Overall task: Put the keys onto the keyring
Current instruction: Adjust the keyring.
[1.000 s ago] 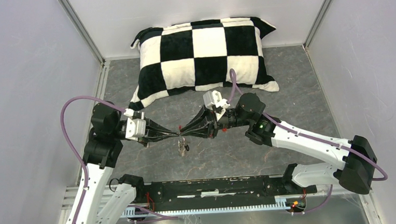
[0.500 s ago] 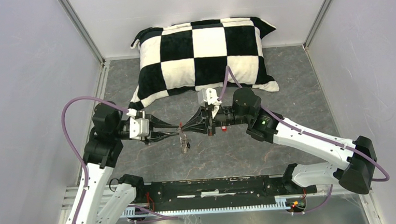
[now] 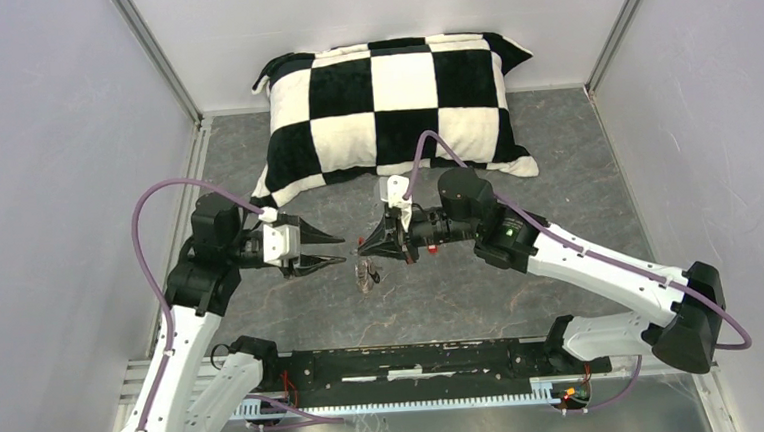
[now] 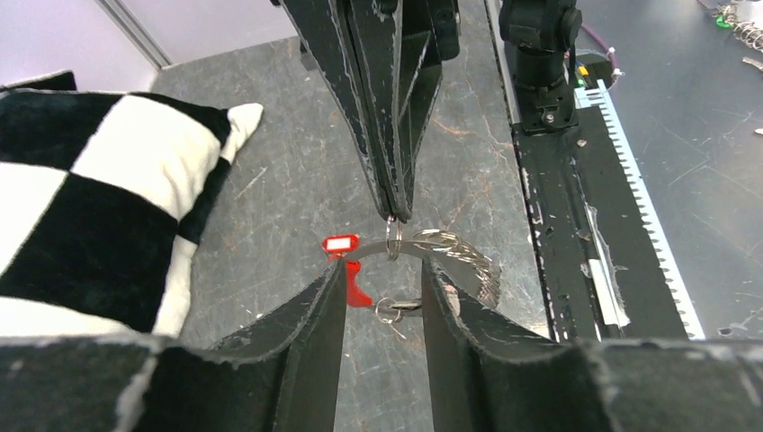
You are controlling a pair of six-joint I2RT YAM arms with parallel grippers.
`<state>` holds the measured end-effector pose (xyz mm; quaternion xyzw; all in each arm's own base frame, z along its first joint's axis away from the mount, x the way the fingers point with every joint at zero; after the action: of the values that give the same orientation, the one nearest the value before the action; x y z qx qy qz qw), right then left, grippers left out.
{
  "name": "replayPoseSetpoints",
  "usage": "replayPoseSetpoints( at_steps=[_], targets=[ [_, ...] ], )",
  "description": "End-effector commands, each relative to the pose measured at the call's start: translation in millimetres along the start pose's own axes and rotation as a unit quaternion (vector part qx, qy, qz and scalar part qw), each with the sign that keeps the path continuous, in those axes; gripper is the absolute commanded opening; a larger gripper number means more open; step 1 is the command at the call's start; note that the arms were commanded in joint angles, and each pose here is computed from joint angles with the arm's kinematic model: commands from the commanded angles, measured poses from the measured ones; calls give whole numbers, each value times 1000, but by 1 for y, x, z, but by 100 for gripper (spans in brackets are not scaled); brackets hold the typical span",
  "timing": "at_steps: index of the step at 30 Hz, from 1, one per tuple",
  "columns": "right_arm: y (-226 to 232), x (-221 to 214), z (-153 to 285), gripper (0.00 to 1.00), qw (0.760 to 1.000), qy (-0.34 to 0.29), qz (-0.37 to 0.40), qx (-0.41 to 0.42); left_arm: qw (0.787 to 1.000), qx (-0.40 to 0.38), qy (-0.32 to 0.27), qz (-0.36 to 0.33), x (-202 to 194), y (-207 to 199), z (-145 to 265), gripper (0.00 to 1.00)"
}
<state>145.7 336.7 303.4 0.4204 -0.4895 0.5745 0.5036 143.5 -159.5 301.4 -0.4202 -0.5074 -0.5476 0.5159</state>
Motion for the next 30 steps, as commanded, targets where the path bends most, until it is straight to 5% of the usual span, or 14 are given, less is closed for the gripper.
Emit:
replayPoseSetpoints(
  at_steps=[1,11,25,30],
  targets=[
    [-5,25,-1,0,999,-21,25,6,1000,-6,9,-6,-1,1,0,45],
    [-5,27,-6,0,999,-18,23,24,1000,-23,5,3,-3,-1,-2,46],
    [-3,28,-12,0,999,-26,19,39,999,-40,3,18,-11,-2,-6,31],
    [-2,26,-12,0,999,-26,16,41,999,-34,7,18,-14,-3,-6,18]
  ],
)
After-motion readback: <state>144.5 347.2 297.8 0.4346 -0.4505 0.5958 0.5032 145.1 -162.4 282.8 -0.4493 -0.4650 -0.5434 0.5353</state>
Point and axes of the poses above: each gripper's point midway between its finger pads, its own z axis back along the fingers, its own y axis along the line the jaws close on, x = y × z, the point moved 4 cm from there along z, back along the fingers, and after that the axes turned 9 degrees about z, right-handed, at the moved point
